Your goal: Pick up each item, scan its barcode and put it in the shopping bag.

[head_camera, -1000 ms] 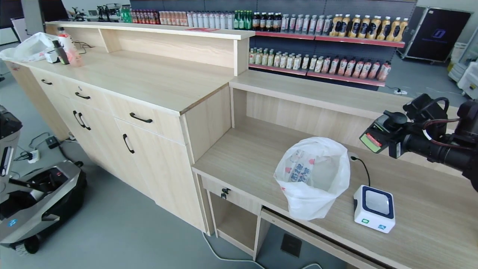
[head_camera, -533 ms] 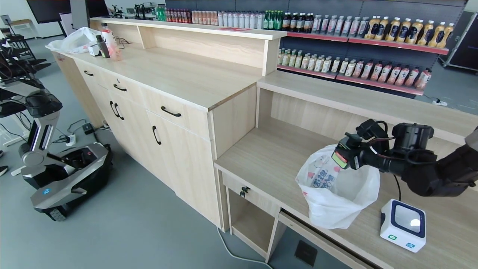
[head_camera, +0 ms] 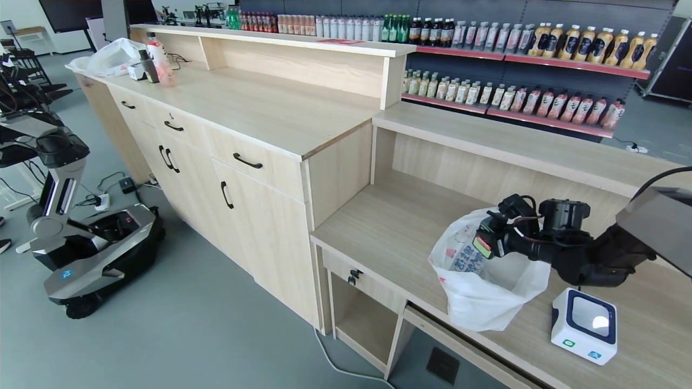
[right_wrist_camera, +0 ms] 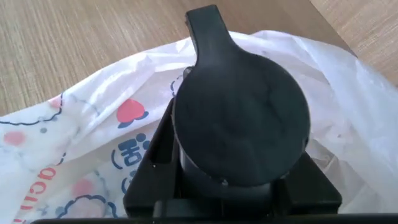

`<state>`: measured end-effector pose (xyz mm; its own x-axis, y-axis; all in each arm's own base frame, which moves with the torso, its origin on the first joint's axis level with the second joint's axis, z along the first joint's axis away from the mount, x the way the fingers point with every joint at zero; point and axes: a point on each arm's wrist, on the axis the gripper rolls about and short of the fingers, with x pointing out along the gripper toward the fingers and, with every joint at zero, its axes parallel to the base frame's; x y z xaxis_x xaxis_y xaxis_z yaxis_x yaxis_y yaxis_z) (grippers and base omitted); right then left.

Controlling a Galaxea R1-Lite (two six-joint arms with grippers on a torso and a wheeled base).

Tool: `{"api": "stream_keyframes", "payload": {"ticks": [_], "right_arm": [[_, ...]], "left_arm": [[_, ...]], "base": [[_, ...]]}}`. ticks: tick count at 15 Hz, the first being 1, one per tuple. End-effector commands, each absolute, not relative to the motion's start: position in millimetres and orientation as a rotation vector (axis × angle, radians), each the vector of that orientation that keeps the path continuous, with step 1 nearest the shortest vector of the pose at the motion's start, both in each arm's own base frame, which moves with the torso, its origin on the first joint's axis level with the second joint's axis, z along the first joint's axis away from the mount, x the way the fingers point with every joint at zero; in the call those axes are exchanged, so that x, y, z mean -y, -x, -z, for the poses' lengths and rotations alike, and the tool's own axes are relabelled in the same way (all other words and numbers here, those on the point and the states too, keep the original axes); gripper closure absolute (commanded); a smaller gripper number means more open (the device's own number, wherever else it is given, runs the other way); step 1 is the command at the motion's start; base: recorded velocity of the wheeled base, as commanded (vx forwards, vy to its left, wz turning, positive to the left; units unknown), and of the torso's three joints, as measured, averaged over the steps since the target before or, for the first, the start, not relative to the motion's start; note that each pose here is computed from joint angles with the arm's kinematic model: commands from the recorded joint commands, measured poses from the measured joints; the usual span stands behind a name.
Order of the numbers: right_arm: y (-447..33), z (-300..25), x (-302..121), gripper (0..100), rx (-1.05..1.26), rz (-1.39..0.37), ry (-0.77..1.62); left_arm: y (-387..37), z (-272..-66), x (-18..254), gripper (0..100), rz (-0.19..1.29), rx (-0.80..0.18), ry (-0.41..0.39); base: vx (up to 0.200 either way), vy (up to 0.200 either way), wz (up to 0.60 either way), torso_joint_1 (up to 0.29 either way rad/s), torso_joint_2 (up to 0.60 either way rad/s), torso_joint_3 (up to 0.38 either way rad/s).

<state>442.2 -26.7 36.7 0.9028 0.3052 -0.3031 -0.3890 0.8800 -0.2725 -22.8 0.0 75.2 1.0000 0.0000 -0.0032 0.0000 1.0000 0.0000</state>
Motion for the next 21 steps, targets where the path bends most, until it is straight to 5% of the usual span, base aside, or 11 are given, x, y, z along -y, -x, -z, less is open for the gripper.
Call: {"api": "stream_keyframes", "payload": {"ticks": [1, 16, 17, 21], "right_arm": [[-445.8, -20.0, 32.0, 100, -0.287, -0.36, 0.327], [-449.6, 11.7, 77.2, 100, -0.392, -0.273, 0.234], [-448.6, 8.9, 76.9, 0, -0.389, -0.274, 0.225], [-435.4, -60.8, 59.3, 0, -0.287, -0.273, 0.156]], "left_arm": [[22.8, -75.2, 0.0, 0, 0.0, -0.003, 0.0], [22.8, -75.2, 0.0, 0, 0.0, -0.003, 0.0], [22.8, -75.2, 0.0, 0, 0.0, -0.003, 0.0], [22.8, -75.2, 0.0, 0, 0.0, -0.003, 0.0]], "base": [[0.0, 0.0, 0.0, 0.0, 0.0, 0.0], [0.0, 0.0, 0.0, 0.0, 0.0, 0.0], [0.0, 0.0, 0.0, 0.0, 0.0, 0.0], [0.0, 0.0, 0.0, 0.0, 0.0, 0.0]]}}
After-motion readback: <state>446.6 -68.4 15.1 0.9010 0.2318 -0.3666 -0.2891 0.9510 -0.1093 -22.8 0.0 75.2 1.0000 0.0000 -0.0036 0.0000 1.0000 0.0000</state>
